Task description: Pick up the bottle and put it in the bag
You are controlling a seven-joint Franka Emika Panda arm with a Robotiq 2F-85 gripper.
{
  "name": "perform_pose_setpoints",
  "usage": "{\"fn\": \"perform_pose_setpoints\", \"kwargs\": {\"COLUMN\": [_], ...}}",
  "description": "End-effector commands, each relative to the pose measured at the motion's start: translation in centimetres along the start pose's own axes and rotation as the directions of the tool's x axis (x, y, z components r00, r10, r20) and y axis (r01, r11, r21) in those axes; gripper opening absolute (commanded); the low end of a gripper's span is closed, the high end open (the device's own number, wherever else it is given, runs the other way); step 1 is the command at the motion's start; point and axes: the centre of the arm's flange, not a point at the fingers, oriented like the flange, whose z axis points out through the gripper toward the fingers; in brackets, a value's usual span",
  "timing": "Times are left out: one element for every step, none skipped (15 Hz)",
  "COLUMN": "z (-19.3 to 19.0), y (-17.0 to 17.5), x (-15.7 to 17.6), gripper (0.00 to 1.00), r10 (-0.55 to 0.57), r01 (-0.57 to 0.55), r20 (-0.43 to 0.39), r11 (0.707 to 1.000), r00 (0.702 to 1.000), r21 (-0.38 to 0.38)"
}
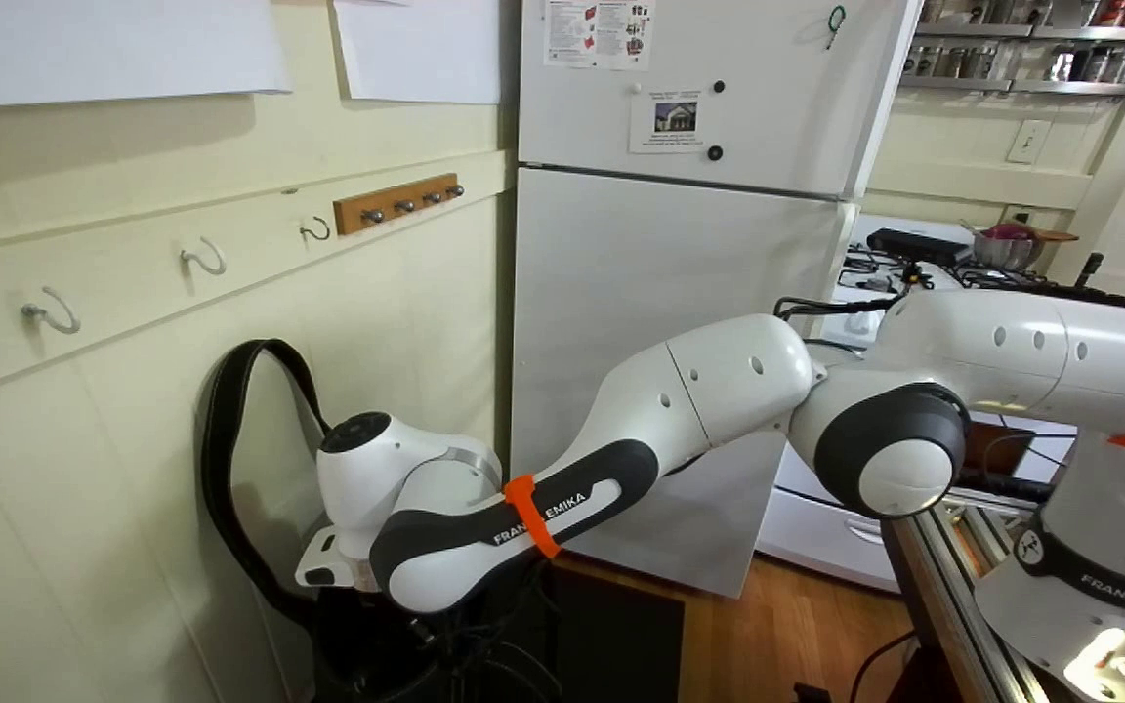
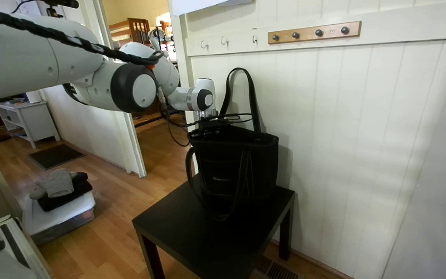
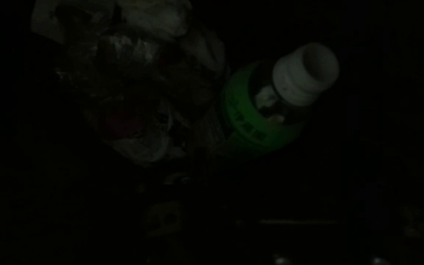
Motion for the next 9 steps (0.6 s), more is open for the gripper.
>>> {"fn": "perform_pose_setpoints", "kwargs": {"z": [0.6, 0.2, -0.3, -1.0, -1.6, -2.3, -3.0, -3.6, -4.0], "y": [2.9, 2.8, 2.7, 2.6, 2.5, 2.3, 2.2, 2.1, 2.1], "x": [2.4, 2.4, 2.3, 2.2, 2.1, 2.0, 1.9, 1.9, 2.0], "gripper": [0.49, 0.42, 0.33, 0.27, 0.18, 0.11, 0.04, 0.00, 0.39], "r10": [0.007, 0.012, 0.017, 0.022, 0.025, 0.033, 0.036, 0.038, 0.031], "r01": [-0.007, -0.013, -0.018, -0.022, -0.026, -0.033, -0.036, -0.037, -0.031], "r20": [0.025, 0.019, 0.016, 0.011, 0.006, -0.001, -0.011, -0.040, -0.070], "r11": [1.000, 1.000, 1.000, 0.999, 0.999, 0.999, 0.999, 0.999, 1.000], "r00": [1.000, 1.000, 1.000, 1.000, 1.000, 0.999, 0.999, 0.998, 0.997], "r21": [0.019, 0.024, 0.026, 0.036, 0.043, 0.043, 0.040, 0.023, 0.006]}}
